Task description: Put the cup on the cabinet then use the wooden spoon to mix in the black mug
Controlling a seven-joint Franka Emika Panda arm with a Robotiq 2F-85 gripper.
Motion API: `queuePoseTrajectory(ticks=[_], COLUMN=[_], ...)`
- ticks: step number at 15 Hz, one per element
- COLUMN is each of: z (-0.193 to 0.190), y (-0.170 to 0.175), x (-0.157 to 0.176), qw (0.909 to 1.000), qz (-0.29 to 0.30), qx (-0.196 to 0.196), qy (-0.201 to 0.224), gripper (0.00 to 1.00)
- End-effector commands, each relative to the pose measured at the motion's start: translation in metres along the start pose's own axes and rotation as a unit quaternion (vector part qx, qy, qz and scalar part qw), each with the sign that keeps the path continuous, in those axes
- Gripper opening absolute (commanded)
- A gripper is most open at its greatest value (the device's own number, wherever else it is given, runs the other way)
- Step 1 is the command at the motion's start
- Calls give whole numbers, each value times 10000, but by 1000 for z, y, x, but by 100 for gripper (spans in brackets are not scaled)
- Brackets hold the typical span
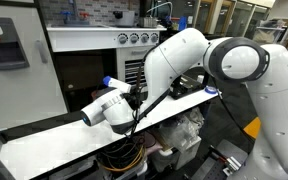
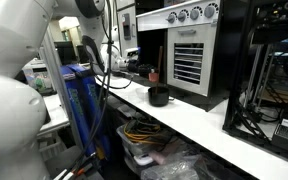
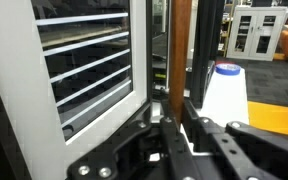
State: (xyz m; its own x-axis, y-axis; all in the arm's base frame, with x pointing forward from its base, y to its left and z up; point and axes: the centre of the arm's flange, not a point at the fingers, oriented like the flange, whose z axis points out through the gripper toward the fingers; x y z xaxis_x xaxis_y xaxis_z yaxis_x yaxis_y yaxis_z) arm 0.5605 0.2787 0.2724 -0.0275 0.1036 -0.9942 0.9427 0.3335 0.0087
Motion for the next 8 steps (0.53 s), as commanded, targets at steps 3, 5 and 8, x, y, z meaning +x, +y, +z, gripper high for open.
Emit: queuePoseTrajectory(ticks=[3, 5, 8], z=[21, 25, 33], y=[-15, -17, -21], x=[-2, -1, 1], qw=[9992, 9984, 9965], qz=[-62, -82, -80], qx=[54, 50, 66], qy=[-396, -562, -830], gripper=[4, 4, 4])
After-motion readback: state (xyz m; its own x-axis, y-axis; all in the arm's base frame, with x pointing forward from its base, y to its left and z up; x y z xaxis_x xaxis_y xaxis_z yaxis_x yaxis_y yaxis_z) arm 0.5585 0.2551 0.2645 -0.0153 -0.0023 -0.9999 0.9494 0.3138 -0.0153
